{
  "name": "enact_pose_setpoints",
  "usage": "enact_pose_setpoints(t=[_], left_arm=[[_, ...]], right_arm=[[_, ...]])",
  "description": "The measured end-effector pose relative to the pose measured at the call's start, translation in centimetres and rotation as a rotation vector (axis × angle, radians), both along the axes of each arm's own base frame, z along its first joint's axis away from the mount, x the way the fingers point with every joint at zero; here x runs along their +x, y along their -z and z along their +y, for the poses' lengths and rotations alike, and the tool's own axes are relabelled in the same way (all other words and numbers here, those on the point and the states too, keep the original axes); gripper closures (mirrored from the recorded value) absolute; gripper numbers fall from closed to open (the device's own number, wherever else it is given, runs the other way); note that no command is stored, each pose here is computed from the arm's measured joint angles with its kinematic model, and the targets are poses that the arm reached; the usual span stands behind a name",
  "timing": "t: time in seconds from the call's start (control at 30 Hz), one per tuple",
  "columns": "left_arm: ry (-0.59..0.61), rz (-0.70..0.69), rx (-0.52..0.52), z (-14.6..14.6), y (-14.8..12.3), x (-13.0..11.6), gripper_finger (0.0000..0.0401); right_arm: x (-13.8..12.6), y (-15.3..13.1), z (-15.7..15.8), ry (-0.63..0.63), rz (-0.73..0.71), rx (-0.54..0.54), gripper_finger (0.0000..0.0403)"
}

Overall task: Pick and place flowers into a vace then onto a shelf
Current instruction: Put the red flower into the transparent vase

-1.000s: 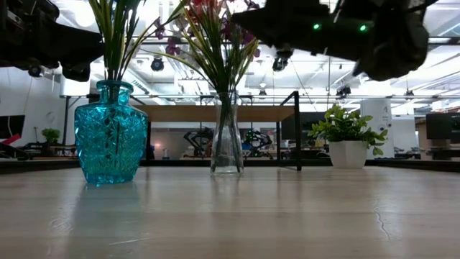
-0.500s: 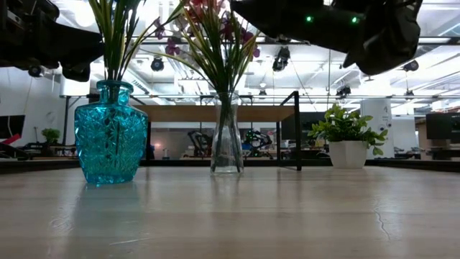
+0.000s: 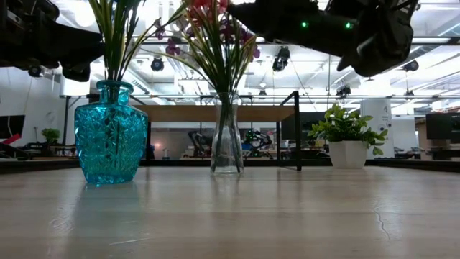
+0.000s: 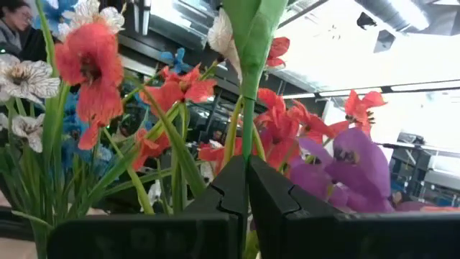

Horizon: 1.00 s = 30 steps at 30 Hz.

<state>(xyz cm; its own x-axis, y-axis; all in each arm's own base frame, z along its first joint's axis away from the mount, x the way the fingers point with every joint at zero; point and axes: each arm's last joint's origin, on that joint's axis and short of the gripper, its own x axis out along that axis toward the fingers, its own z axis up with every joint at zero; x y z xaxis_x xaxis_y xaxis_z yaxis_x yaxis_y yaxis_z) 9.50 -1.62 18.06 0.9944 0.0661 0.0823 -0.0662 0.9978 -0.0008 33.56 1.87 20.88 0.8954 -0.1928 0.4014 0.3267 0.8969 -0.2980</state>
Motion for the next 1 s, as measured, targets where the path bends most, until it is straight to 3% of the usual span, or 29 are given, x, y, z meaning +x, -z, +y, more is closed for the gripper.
enact_pose_setpoints(t=[1.0], left_arm=[[0.000, 0.000, 0.000, 0.0, 0.0, 0.0, 0.0267]], right_arm=[[0.5, 3.4, -0.1, -0.048, 0.300, 0.156, 0.0394]])
